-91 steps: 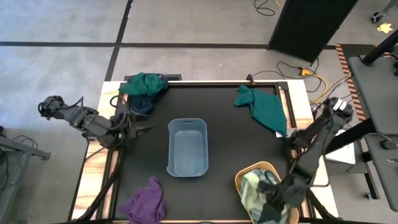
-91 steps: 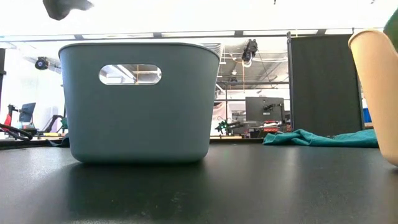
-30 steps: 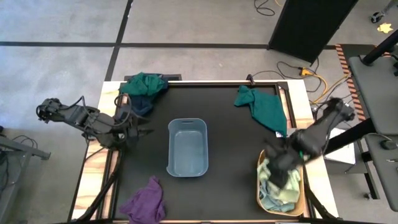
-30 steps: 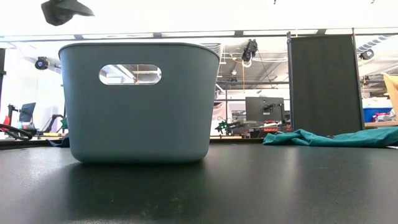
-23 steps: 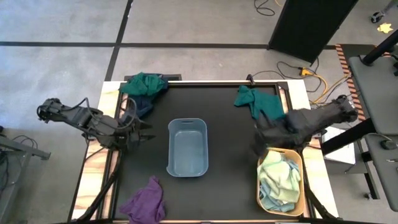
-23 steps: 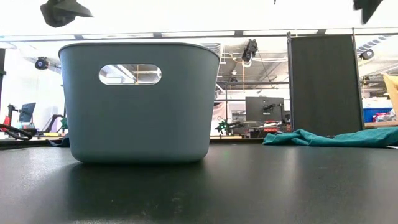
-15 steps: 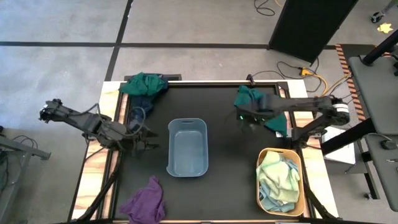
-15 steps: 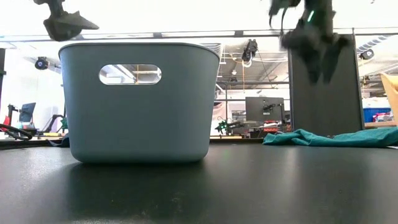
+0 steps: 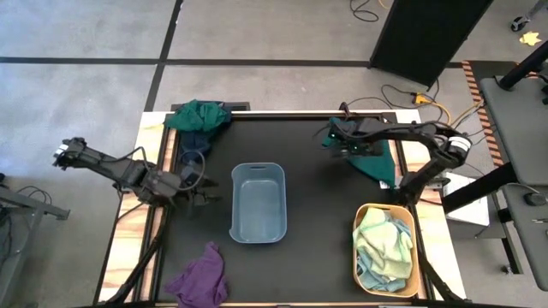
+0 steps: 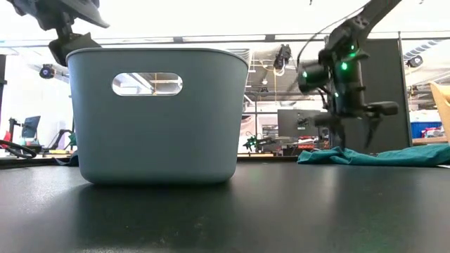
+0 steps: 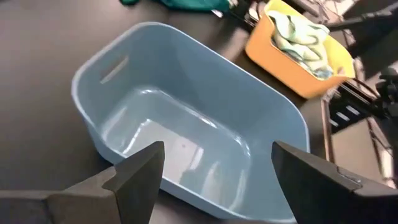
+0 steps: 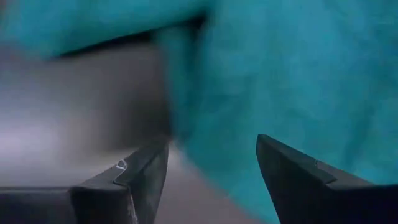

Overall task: Sort microfiber towel by color & place in baskets
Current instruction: Put the right dark green microfiber cloth into the blue bin

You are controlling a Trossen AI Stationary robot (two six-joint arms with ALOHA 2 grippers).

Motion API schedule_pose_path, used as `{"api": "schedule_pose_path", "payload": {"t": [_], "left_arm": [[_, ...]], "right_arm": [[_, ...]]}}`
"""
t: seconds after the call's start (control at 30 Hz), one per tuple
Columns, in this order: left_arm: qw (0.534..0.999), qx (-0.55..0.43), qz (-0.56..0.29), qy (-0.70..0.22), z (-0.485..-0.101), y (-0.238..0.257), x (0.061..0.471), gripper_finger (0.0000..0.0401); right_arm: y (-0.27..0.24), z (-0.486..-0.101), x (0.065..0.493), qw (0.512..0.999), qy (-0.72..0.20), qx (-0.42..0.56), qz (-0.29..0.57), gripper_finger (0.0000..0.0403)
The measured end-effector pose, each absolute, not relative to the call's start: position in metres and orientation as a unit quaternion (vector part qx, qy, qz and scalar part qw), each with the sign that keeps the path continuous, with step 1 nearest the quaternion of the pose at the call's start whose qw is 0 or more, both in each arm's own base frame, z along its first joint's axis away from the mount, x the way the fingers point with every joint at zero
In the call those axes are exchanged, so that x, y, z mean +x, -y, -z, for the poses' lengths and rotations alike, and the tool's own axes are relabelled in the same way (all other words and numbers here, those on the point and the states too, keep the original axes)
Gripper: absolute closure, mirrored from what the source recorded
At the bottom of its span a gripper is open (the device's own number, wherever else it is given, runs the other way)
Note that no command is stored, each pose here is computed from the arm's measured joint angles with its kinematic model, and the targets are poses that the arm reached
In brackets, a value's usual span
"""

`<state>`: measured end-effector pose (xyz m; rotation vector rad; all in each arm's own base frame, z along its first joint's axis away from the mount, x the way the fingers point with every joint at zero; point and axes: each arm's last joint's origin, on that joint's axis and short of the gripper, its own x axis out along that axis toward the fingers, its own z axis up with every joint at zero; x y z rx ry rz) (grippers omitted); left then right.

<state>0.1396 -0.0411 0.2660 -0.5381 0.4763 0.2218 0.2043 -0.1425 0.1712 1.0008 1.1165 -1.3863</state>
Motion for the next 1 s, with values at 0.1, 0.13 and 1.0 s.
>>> {"api": "schedule_pose_path", "payload": {"t": [0.1,0.13,1.0], "left_arm": [[0.930,-0.263,-0.124,-0.226,-0.266,0.038,0.140,0.0120],[0.930,-0.262,-0.128,-0.224,-0.267,0.037,0.141,0.0120],[0.938,-0.209,-0.224,-0.160,-0.319,-0.036,0.144,0.0120]], "right_arm": [[0.148,-0.156,0.195,0.488,-0.459,0.418,0.613,0.0179],[0.148,-0.151,0.194,0.480,-0.456,0.423,0.619,0.0187],[0.170,-0.252,0.353,0.870,-0.182,0.347,0.300,0.0394]]}}
